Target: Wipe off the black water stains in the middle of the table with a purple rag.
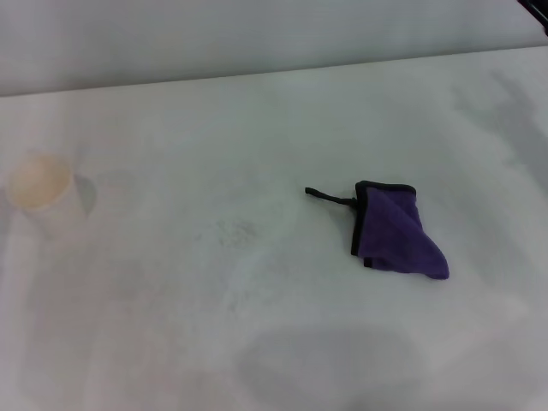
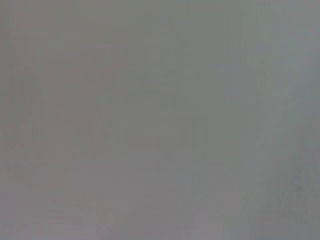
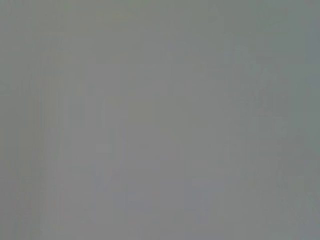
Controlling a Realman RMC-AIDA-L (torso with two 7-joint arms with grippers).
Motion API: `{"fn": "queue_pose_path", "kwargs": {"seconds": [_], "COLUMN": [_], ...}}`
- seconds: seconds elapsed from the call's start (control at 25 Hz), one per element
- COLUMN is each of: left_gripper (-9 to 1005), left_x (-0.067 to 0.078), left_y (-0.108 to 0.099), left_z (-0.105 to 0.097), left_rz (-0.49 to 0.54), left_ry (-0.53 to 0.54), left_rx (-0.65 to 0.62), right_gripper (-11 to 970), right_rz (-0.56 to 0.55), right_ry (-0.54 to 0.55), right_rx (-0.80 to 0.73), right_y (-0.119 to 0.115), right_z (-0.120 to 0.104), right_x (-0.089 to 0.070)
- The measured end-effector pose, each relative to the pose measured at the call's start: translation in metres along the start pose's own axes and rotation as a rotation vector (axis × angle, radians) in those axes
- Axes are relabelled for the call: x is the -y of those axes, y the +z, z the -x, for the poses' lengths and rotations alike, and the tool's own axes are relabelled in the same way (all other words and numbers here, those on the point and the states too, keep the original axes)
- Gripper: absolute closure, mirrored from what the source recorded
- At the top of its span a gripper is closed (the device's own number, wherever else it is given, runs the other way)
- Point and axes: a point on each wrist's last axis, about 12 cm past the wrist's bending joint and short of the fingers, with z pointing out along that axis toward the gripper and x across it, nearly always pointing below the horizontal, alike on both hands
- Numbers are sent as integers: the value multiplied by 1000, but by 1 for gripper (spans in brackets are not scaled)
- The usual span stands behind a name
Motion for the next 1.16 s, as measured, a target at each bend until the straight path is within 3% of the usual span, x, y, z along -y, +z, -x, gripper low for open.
{"fn": "queue_pose_path", "kwargs": {"seconds": [0.12, 0.2, 0.28, 0.72, 1.16], "left_gripper": [120, 120, 120, 120, 120], "left_x": [-4, -6, -8, -13, -4], "left_y": [-1, -1, -1, 0, 12], "left_z": [1, 1, 1, -2, -4], "left_rz": [29, 42, 52, 93, 69], "left_ry": [-3, 1, 3, 30, 129], "left_rx": [5, -1, -4, -27, -37], "right_gripper": [86, 87, 87, 85, 87], "right_rz": [-238, -301, -310, -330, -333], "right_ry": [-139, -198, -223, -101, -48], "right_rx": [-75, -141, -180, -202, -217], "right_y": [-19, -25, -28, -32, -23], "right_z": [-28, -38, -43, -51, -54], "right_x": [4, 5, 6, 2, -2]}}
